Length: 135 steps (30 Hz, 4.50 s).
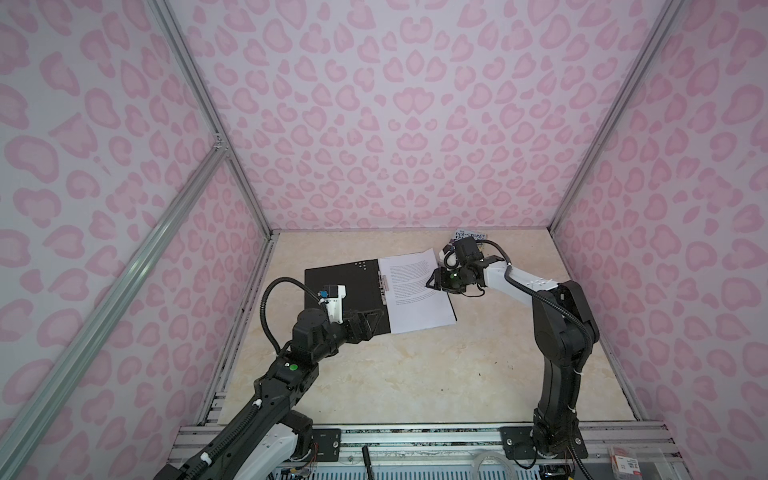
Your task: Put the files into the folder
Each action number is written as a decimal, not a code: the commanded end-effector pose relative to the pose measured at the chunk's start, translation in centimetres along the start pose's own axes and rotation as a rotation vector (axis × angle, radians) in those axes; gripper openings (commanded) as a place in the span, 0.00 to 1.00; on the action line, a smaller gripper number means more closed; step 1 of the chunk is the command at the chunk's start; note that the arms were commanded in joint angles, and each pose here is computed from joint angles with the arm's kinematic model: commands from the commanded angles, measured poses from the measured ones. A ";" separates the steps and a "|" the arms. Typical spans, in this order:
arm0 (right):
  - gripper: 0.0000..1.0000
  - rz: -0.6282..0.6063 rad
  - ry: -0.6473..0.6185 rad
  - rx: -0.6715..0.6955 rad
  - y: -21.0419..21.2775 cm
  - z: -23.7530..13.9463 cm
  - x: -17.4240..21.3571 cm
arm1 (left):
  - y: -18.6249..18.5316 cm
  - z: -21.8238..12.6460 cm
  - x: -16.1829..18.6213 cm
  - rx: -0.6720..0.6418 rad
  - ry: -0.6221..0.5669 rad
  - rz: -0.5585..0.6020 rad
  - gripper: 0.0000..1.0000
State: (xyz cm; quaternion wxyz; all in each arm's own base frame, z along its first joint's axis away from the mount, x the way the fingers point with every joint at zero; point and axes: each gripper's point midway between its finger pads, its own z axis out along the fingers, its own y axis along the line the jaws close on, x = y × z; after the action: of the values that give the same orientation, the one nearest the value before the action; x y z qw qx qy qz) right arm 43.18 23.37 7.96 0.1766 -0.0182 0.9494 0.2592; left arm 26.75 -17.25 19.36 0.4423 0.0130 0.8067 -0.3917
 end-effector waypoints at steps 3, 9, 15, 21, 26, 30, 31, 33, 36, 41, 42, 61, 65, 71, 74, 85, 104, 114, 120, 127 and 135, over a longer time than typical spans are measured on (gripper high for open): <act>0.59 -0.041 -0.074 0.305 -4.1 -3.0 -0.5 | -0.9 -0.5 -1.2 0.025 -0.038 0.013 0.98; 0.58 -0.165 -0.155 0.230 1.9 -4.4 -1.5 | -2.2 -1.8 -2.0 0.071 -0.088 0.025 0.98; 0.54 -0.266 -0.048 0.097 9.0 0.6 -0.5 | -2.8 -4.0 -3.0 0.083 -0.200 0.063 0.97; 0.48 -0.243 0.003 0.034 11.6 5.4 -0.8 | -2.3 -3.7 -2.9 0.058 -0.190 0.060 0.97; 0.49 -0.242 0.061 -0.015 12.8 8.3 -0.1 | -2.2 -3.2 -2.6 0.060 -0.160 0.047 0.97; 0.47 -0.242 0.094 0.000 12.8 10.0 0.5 | -2.4 -3.3 -2.7 0.066 -0.163 0.047 0.97; 0.47 -0.239 0.095 -0.001 12.9 10.3 0.5 | -2.4 -3.3 -2.7 0.065 -0.165 0.047 0.97; 0.45 -0.229 0.098 0.009 12.6 10.8 0.5 | -2.4 -3.4 -2.7 0.064 -0.168 0.048 0.97; 0.42 -0.218 0.100 0.031 12.1 11.3 0.5 | -2.4 -3.4 -2.7 0.065 -0.167 0.048 0.97; 0.36 -0.208 0.117 0.038 11.7 12.0 0.7 | -2.5 -3.4 -2.7 0.069 -0.165 0.046 0.97; 0.36 -0.207 0.120 0.033 11.8 12.1 0.8 | -2.5 -3.4 -2.7 0.069 -0.166 0.046 0.97; 0.22 -0.186 0.135 0.000 12.3 12.5 1.0 | -2.5 -3.4 -2.7 0.068 -0.166 0.044 0.97; 0.19 -0.177 0.135 -0.006 12.5 12.3 1.1 | -2.5 -3.4 -2.8 0.068 -0.166 0.044 0.97; 0.15 -0.150 0.105 0.008 12.5 11.3 1.3 | -2.5 -3.4 -2.7 0.068 -0.164 0.044 0.97; 0.14 -0.135 0.078 0.001 12.7 10.6 1.5 | -2.5 -3.3 -2.7 0.066 -0.161 0.043 0.97; 0.12 -0.052 -0.008 -0.050 12.9 6.8 3.3 | -2.3 -3.1 -2.6 0.062 -0.152 0.038 0.97; 0.10 0.100 -0.100 -0.072 9.4 4.6 9.9 | -2.3 -2.9 -2.5 0.061 -0.144 0.031 0.97; 0.10 0.083 -0.068 -0.042 7.3 4.5 11.5 | -2.0 -2.5 -2.2 0.054 -0.131 0.027 0.97; 0.10 0.055 -0.046 -0.033 6.2 3.9 11.7 | -1.7 -2.2 -2.0 0.049 -0.120 0.023 0.97; 0.11 0.032 -0.004 -0.034 5.1 3.5 11.8 | -1.4 -1.8 -1.8 0.038 -0.106 0.019 0.97; 0.11 0.043 0.000 -0.041 4.5 3.0 12.3 | -1.0 -1.4 -1.5 0.027 -0.092 0.015 0.97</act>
State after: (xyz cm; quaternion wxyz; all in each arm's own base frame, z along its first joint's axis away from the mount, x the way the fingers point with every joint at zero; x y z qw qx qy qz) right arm 32.71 29.58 3.77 0.1761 0.0044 0.9424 0.2845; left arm 26.02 -16.37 20.05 0.4635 -0.0004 0.7950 -0.3913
